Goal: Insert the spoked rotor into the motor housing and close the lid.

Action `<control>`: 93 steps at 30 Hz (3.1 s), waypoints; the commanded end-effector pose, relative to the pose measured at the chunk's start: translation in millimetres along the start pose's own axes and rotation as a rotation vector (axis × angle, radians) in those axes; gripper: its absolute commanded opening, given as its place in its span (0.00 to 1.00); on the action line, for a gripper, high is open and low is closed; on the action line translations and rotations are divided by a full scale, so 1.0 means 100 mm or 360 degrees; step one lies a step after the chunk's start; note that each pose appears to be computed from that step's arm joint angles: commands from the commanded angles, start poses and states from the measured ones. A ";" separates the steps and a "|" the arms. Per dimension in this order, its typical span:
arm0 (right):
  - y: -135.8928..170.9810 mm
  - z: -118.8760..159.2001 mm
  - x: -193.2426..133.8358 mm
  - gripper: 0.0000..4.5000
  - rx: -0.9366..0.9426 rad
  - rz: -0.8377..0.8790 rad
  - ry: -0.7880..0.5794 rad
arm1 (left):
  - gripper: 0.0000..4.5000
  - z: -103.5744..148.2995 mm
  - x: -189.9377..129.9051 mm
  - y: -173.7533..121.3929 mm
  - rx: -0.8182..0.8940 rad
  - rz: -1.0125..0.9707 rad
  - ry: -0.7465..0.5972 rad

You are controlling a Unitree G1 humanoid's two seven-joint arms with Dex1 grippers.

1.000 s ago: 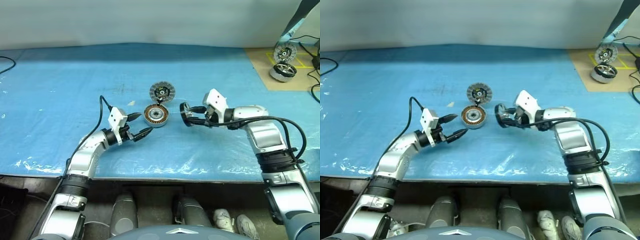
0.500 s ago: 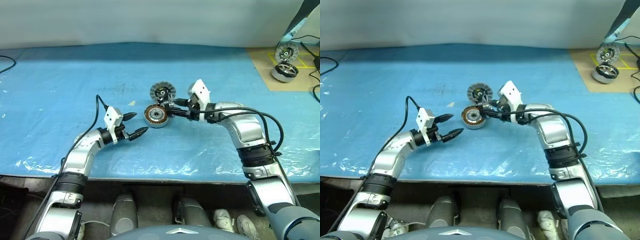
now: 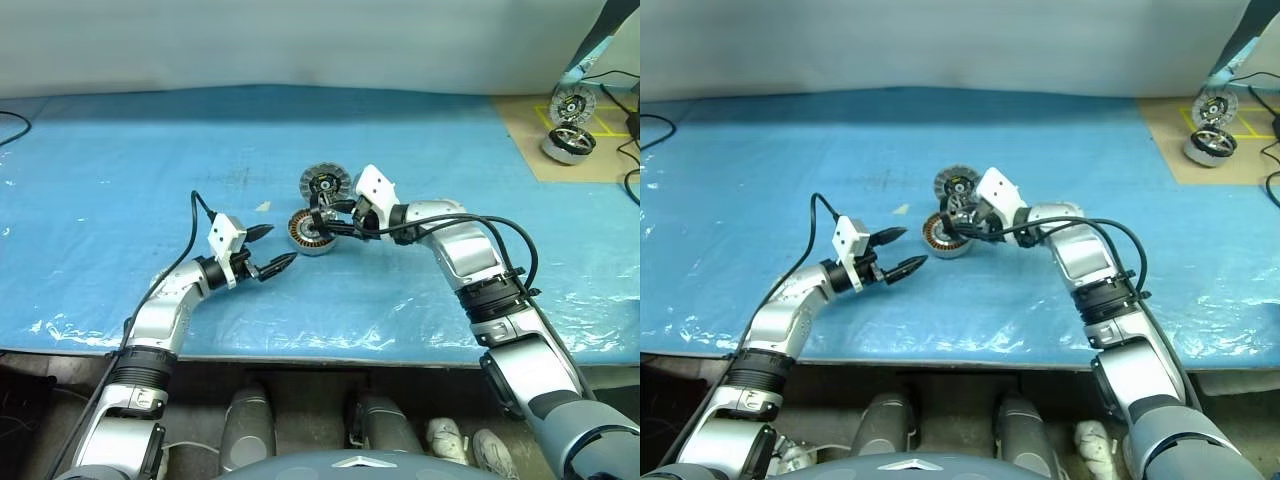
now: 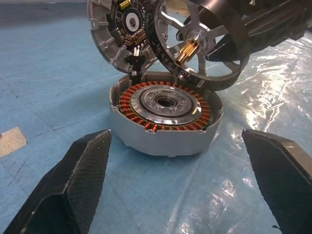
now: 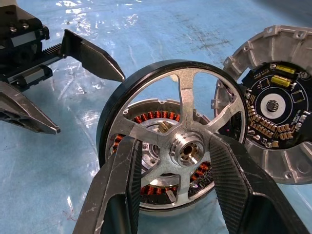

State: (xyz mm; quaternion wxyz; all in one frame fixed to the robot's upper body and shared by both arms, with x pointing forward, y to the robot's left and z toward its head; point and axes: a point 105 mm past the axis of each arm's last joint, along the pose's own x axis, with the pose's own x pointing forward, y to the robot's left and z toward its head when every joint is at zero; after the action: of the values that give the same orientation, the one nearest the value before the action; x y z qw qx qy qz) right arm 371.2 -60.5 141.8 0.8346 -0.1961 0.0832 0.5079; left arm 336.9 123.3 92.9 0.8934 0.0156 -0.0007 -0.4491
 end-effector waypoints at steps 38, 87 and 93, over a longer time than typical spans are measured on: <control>-0.02 0.28 0.15 0.99 -0.0435 0.0050 0.0024 | 1.00 0.13 0.01 -0.03 0.0049 0.0006 -0.0056; 0.27 0.24 0.22 0.99 -0.1083 0.0349 0.0231 | 1.00 0.08 -0.18 0.03 0.0037 0.0067 0.0031; 0.23 0.31 0.18 0.99 -0.0842 0.0346 0.0178 | 1.00 0.06 -0.14 0.03 0.0036 0.0049 0.0030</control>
State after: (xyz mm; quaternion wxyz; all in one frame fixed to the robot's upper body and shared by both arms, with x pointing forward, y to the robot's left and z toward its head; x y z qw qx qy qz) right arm 357.8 -25.9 141.0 0.6808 -0.4363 0.0350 0.5873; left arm 327.9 136.5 88.6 0.9018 0.0201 0.0234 -0.4311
